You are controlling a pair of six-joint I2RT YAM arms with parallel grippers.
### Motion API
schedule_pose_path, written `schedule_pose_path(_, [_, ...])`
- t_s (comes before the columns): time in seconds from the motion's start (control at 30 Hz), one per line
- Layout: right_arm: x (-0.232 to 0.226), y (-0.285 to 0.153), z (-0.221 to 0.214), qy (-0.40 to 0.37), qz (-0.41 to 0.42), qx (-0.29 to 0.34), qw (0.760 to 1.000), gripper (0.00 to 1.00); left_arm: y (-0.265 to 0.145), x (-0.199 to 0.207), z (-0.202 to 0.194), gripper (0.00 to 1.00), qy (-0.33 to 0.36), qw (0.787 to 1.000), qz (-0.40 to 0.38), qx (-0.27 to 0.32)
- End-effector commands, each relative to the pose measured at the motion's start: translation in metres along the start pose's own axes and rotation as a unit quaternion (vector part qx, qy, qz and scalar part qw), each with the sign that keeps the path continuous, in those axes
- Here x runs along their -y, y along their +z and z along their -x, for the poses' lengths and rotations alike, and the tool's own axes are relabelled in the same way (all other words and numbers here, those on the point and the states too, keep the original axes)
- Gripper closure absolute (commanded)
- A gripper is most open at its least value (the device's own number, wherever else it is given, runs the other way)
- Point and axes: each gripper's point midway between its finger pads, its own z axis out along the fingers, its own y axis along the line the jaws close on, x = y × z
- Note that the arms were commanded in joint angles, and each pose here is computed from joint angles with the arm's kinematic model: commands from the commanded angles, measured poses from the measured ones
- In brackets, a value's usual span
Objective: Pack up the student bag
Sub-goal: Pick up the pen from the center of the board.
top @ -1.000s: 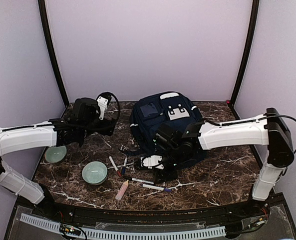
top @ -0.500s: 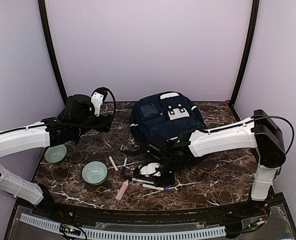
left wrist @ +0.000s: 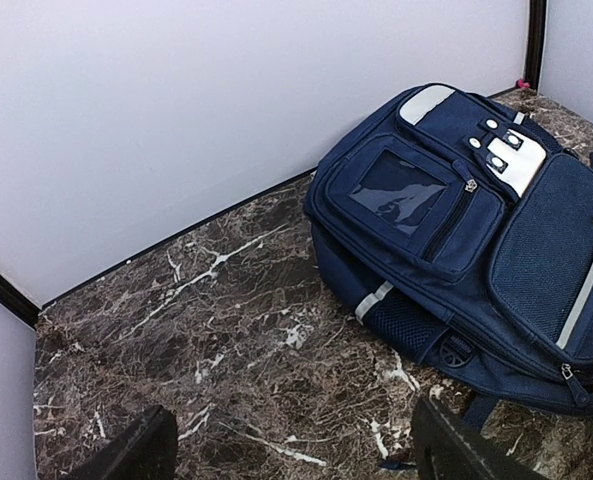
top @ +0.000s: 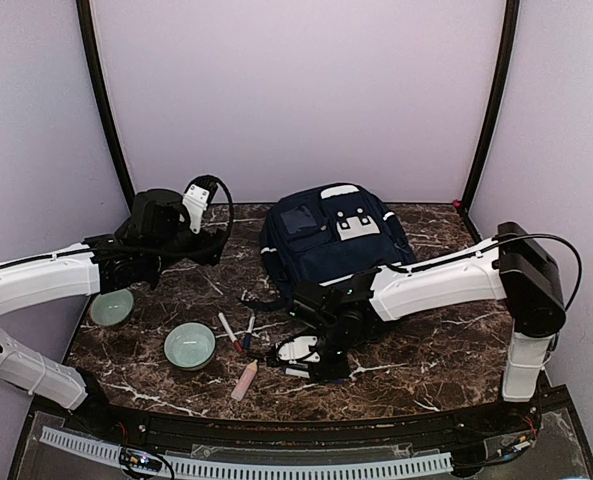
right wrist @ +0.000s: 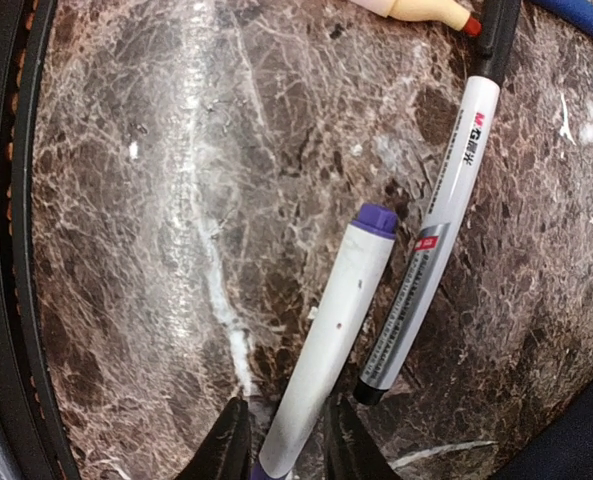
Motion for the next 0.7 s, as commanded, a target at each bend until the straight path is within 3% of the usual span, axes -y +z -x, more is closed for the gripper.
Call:
schedule_pose_path(0.0, [0.001,0.008,-0.008,0.006,-0.011,-0.022,1.0,0.78,-0.005,-0.001,0.007,0.17,0.001,1.0,-0.004,0.012])
schedule_pose_path(0.13, [-0.004,0.006,-0.02,0.003,-0.007,-0.041,0.999,0.9,-0.004,0.0,0.006,0.18,0.003,1.0,-0.005,0.011])
schedule_pose_path(0.37, [-0.018,-0.001,-0.057,-0.006,0.007,-0.086,0.996,0.94,-0.003,0.001,0.006,0.18,0.005,1.0,-0.007,0.011])
schedule_pose_path(0.53, [-0.025,-0.009,-0.093,-0.01,0.012,-0.118,0.993,0.93,-0.002,0.003,0.005,0.18,0.005,1.0,-0.012,0.009])
schedule_pose_path(0.67, [-0.021,-0.017,-0.083,-0.004,0.006,-0.095,0.995,0.8,-0.002,0.003,0.005,0.18,0.006,1.0,-0.012,0.008])
